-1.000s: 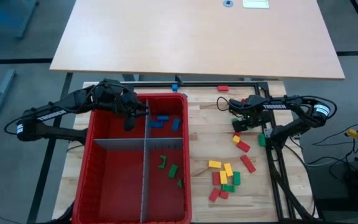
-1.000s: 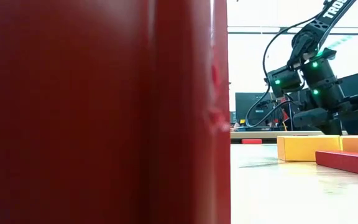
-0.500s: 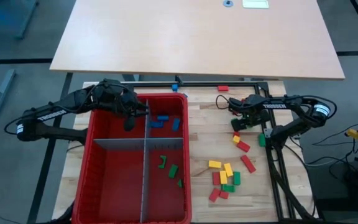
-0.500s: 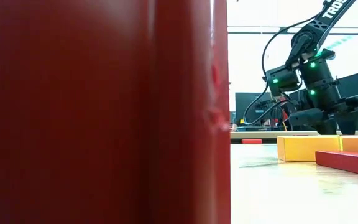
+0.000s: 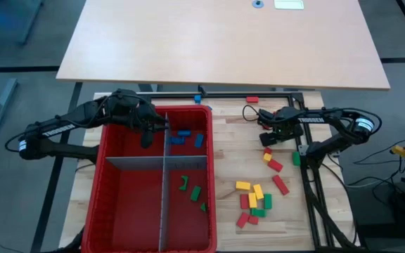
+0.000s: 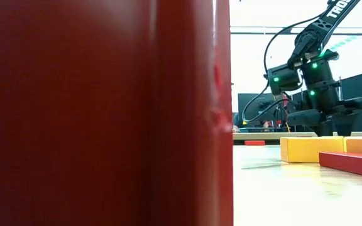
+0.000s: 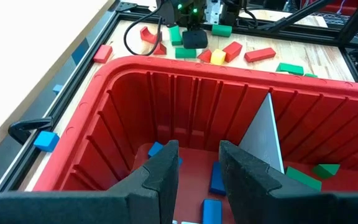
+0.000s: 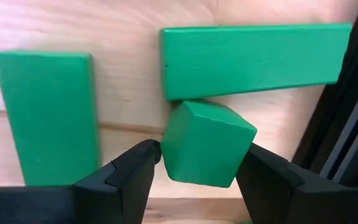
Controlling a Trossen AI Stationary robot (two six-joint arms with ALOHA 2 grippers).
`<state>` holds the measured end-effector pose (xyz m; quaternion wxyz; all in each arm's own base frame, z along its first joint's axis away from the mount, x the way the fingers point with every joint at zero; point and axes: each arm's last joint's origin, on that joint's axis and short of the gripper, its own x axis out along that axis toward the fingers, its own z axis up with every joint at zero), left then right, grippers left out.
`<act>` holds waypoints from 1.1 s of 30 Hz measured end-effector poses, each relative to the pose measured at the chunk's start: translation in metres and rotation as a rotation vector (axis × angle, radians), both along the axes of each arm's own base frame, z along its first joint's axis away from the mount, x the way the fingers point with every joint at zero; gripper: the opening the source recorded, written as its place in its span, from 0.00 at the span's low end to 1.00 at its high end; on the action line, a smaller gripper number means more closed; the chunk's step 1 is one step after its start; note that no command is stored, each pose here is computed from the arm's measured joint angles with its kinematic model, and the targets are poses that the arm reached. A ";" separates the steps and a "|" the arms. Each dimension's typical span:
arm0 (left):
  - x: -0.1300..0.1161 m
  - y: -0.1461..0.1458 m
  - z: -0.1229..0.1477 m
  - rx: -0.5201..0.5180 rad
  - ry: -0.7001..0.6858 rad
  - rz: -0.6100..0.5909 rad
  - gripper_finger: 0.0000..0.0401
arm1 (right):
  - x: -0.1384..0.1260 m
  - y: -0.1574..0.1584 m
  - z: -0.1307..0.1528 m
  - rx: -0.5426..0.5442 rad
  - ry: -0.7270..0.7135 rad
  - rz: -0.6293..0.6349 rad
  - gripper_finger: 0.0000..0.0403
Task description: Sort blocks
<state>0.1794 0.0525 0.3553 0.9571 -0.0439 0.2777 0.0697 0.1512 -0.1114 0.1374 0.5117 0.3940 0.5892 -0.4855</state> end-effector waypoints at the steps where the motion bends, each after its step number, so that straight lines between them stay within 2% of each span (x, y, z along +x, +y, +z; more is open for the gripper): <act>1: 0.000 0.000 0.000 0.000 0.000 0.000 0.26 | 0.000 0.000 0.000 -0.005 -0.003 0.000 0.48; 16: 0.000 0.000 0.000 -0.001 0.000 0.001 0.26 | 0.003 -0.003 0.000 -0.032 -0.029 0.025 0.31; 24: 0.000 0.000 0.000 -0.004 -0.001 0.002 0.26 | 0.004 -0.003 0.000 -0.034 -0.031 0.048 0.33; 33: 0.000 0.000 0.000 -0.008 -0.001 0.005 0.26 | 0.006 0.003 0.007 -0.055 -0.079 0.094 0.29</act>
